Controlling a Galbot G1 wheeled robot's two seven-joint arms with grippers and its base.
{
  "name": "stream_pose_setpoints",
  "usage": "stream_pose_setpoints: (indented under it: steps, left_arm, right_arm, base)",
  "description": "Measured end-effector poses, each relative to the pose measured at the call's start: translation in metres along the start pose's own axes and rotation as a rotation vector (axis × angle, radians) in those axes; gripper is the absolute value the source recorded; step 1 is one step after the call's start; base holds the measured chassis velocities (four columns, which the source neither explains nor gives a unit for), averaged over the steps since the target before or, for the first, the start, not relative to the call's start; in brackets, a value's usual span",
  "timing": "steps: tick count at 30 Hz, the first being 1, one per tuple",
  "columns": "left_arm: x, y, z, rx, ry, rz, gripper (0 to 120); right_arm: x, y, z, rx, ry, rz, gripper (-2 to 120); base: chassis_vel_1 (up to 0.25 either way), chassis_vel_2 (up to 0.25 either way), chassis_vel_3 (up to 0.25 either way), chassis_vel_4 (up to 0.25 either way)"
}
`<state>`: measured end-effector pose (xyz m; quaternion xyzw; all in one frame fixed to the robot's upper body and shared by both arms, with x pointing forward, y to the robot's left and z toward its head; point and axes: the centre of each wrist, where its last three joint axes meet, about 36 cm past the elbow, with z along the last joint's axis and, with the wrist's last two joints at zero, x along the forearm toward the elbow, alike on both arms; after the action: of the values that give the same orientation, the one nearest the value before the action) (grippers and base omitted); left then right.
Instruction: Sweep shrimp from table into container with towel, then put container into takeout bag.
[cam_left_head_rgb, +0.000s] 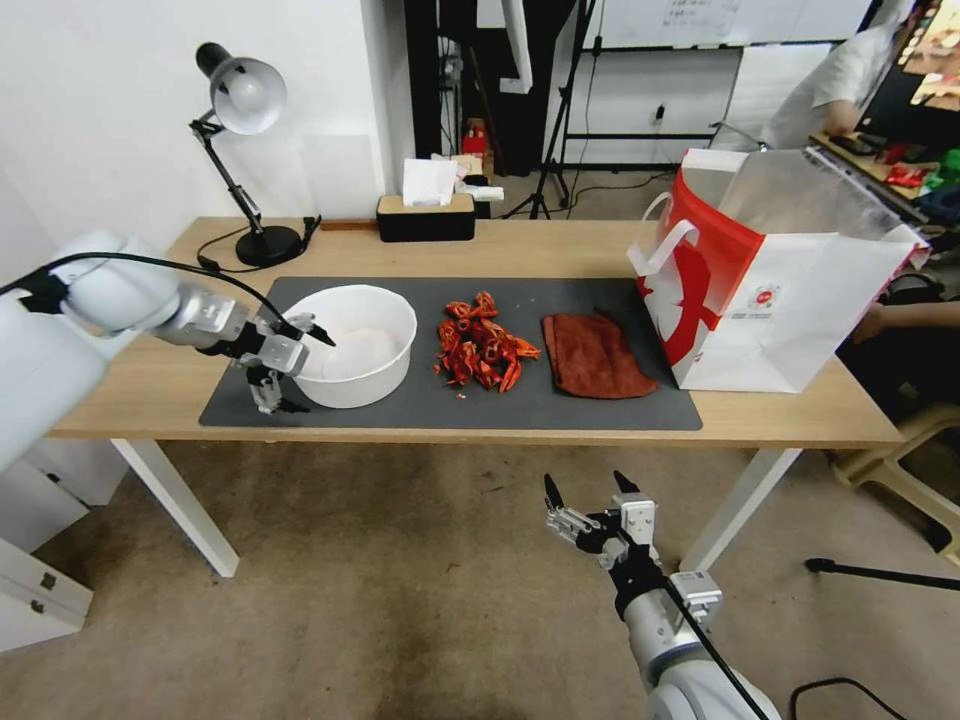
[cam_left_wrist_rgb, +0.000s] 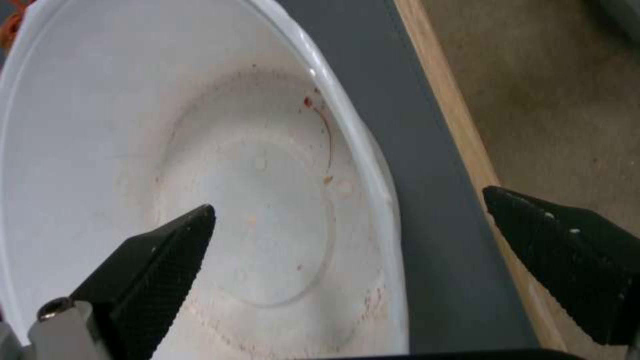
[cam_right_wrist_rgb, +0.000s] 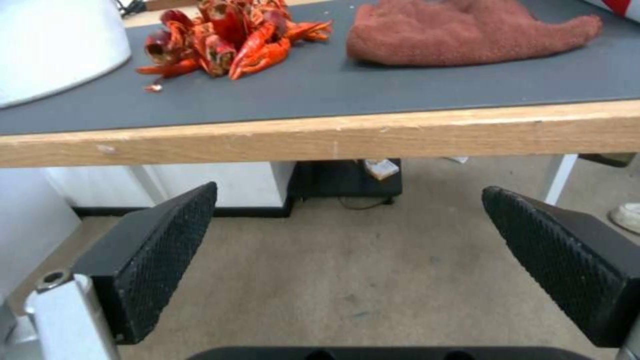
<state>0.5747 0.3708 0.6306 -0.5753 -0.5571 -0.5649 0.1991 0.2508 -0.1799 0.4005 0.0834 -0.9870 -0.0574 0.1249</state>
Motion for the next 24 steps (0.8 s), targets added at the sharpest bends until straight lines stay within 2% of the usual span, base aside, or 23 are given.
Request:
stream_pose_setpoints:
  steps: [2,5,10,13,15,17,18,20,22,23,24]
  left_arm:
    - [-0.01,0.006,-0.001,0.003,-0.006,0.014,100]
    - [-0.016,0.008,0.0,0.005,-0.009,0.022,100]
    - [-0.022,0.011,-0.001,0.008,-0.011,0.034,100]
    - [-0.025,0.012,-0.002,0.007,-0.01,0.041,95]
    - [-0.027,0.012,-0.002,0.007,-0.011,0.045,84]
    - [-0.027,0.012,-0.002,0.007,-0.011,0.045,81]
    - [-0.028,0.012,-0.002,0.008,-0.011,0.047,73]
    - [-0.028,0.012,-0.002,0.007,-0.011,0.049,70]
    - [-0.031,0.012,-0.003,0.006,-0.011,0.056,60]
    - [-0.031,0.012,-0.003,0.006,-0.011,0.056,60]
    - [-0.032,0.012,-0.003,0.004,-0.011,0.06,52]
  right_arm:
    - [-0.001,0.0,0.001,-0.001,0.002,0.005,100]
    - [-0.001,0.0,0.002,-0.002,0.005,0.006,100]
    - [0.0,0.001,0.003,-0.005,0.009,0.004,100]
    - [0.0,0.001,0.004,-0.004,0.012,0.002,100]
    - [0.001,0.0,0.004,-0.003,0.013,-0.001,100]
    - [0.001,0.0,0.003,-0.003,0.012,-0.001,100]
    - [0.002,0.0,0.002,-0.002,0.009,-0.002,100]
    - [0.002,0.0,0.002,-0.001,0.008,-0.002,100]
    - [0.002,0.0,0.001,0.0,0.006,-0.003,100]
    - [0.002,0.0,0.001,0.0,0.006,-0.003,100]
    - [0.002,0.0,0.001,0.001,0.007,-0.003,100]
  base:
    - [0.0,0.0,0.0,0.0]
    - [0.0,0.0,0.0,0.0]
    - [0.0,0.0,0.0,0.0]
    - [0.0,0.0,0.0,0.0]
    - [0.0,0.0,0.0,0.0]
    - [0.0,0.0,0.0,0.0]
    - [0.0,0.0,0.0,0.0]
    - [0.0,0.0,0.0,0.0]
    - [0.0,0.0,0.0,0.0]
    - [0.0,0.0,0.0,0.0]
    - [0.0,0.0,0.0,0.0]
